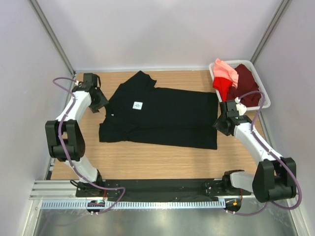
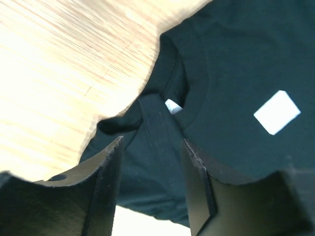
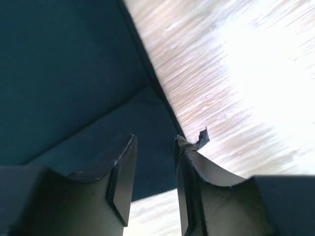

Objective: Fold and stack the t-shirts
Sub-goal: Fold the tshirt

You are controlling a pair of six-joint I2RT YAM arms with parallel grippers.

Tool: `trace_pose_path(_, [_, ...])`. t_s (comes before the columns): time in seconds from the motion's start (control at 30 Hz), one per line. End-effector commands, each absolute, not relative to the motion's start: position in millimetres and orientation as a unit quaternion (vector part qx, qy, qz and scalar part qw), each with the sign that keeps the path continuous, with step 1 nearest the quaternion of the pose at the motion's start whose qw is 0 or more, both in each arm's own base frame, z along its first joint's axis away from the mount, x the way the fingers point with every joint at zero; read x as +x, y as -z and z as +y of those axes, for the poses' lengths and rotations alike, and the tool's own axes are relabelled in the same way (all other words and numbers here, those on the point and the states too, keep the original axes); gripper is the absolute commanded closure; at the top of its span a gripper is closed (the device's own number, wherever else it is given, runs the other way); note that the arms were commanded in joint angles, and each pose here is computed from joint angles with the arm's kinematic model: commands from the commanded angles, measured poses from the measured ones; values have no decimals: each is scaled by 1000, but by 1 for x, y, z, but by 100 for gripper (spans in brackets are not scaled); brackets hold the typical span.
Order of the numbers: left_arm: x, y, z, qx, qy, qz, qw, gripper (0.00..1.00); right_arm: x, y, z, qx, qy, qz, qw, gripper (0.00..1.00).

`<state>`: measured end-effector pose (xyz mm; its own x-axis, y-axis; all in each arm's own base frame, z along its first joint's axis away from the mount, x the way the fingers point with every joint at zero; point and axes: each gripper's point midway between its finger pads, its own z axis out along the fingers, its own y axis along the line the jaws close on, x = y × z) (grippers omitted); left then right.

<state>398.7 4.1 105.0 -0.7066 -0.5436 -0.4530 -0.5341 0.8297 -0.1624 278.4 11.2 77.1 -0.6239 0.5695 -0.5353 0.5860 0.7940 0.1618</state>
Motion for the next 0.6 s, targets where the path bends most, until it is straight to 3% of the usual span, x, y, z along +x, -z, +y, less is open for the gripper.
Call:
trace_pose_path(0.0, [395, -171, -7, -262, 19, 909, 324, 48, 274, -114, 11, 297, 6, 900, 319, 57])
trace_pose_path(0.27, [332, -125, -20, -243, 30, 930, 273, 43, 258, -98, 58, 258, -85, 917, 292, 68])
trace_pose_path(0.37, [321, -106, -21, -255, 46, 934, 245, 39, 256, -84, 58, 268, -79, 915, 290, 69])
trace_pose_path(0.47, [311, -84, -25, -293, 96, 930, 199, 40, 255, -63, 55, 278, -66, 916, 282, 71])
trace_pose_path(0.57, [301, -72, -18, -308, 82, 929, 187, 41, 247, -41, 42, 290, -28, 917, 273, 73])
